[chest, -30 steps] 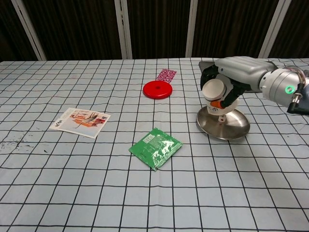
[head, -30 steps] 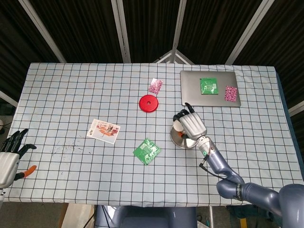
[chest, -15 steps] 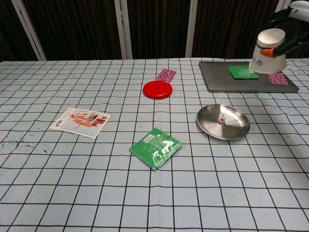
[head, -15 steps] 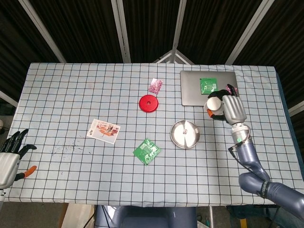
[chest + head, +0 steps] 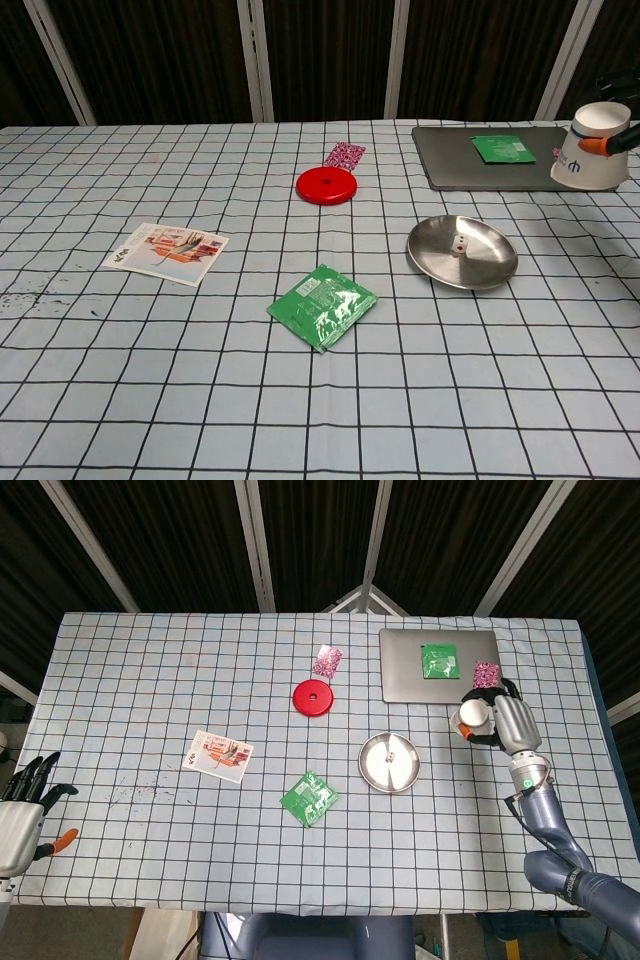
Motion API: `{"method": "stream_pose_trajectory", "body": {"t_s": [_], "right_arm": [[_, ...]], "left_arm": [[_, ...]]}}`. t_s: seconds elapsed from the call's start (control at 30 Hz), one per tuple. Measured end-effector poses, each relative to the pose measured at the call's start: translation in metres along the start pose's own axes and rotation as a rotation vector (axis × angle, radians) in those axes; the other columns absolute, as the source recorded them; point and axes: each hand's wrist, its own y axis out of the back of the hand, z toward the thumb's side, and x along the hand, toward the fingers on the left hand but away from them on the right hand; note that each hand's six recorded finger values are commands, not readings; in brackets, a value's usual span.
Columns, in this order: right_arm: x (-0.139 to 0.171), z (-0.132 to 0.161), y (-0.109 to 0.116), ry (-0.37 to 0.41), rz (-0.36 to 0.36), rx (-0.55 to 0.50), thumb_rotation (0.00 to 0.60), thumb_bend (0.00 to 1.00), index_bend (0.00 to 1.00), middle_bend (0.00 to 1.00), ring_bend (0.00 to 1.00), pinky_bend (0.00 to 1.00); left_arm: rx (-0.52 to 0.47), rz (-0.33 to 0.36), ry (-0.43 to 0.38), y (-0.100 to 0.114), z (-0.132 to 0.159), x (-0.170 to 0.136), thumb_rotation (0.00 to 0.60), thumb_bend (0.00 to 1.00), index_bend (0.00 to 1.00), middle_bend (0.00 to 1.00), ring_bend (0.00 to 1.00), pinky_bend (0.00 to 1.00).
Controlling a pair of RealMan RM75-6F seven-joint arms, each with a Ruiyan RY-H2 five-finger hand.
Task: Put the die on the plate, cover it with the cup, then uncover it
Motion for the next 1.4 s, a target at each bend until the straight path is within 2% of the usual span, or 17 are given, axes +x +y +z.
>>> {"method": "stream_pose_trajectory", "body": {"t_s": [0.27, 0.33, 0.43, 0.53, 0.67, 1.0, 1.13, 1.23, 1.4], "right_arm": [[0.000, -0.018, -0.006, -0.023, -0.009, -0.009, 0.600, 0.40, 0.51, 0.49, 0.26, 0.00], [-0.001, -0.023, -0.007, -0.031, -0.008, -0.009, 0.600, 0.32, 0.51, 0.49, 0.26, 0.00], [0.000, -0.032, -0.009, -0.045, 0.006, -0.004, 0.600, 0.11, 0.50, 0.47, 0.23, 0.00], [0.000, -0.040, -0.014, -0.065, 0.030, 0.008, 0.600, 0.02, 0.39, 0.39, 0.19, 0.00], [0.002, -0.047, -0.023, -0.098, 0.084, -0.022, 0.600, 0.00, 0.30, 0.31, 0.17, 0.00], [0.005, -0.042, -0.032, -0.106, 0.120, -0.158, 0.600, 0.00, 0.27, 0.21, 0.14, 0.00], [0.004, -0.037, -0.022, -0.081, 0.082, -0.189, 0.600, 0.00, 0.26, 0.19, 0.13, 0.00], [0.007, -0.029, -0.006, -0.039, 0.042, -0.218, 0.600, 0.00, 0.22, 0.19, 0.12, 0.00], [0.028, -0.013, 0.035, 0.064, -0.034, -0.221, 0.600, 0.00, 0.20, 0.19, 0.12, 0.00]], "left_arm": [[0.006, -0.003, 0.005, -0.001, 0.000, 0.000, 0.600, 0.26, 0.36, 0.00, 0.00, 0.13], [0.009, -0.004, 0.006, -0.002, 0.001, 0.000, 0.600, 0.26, 0.36, 0.00, 0.00, 0.13], [0.015, -0.005, 0.006, -0.003, 0.002, 0.001, 0.600, 0.26, 0.36, 0.00, 0.00, 0.13], [0.021, -0.008, 0.003, -0.005, 0.004, 0.002, 0.600, 0.26, 0.36, 0.00, 0.00, 0.13], [0.021, -0.013, -0.002, -0.006, 0.006, 0.002, 0.600, 0.26, 0.36, 0.00, 0.00, 0.13], [0.014, -0.015, -0.003, -0.005, 0.005, 0.002, 0.600, 0.26, 0.36, 0.00, 0.00, 0.13], [0.010, -0.015, -0.001, -0.005, 0.004, 0.002, 0.600, 0.26, 0.36, 0.00, 0.00, 0.13], [0.005, -0.011, 0.003, -0.004, 0.002, 0.003, 0.600, 0.26, 0.36, 0.00, 0.00, 0.13], [-0.006, -0.007, 0.004, -0.002, 0.000, 0.003, 0.600, 0.26, 0.36, 0.00, 0.00, 0.13]]}}
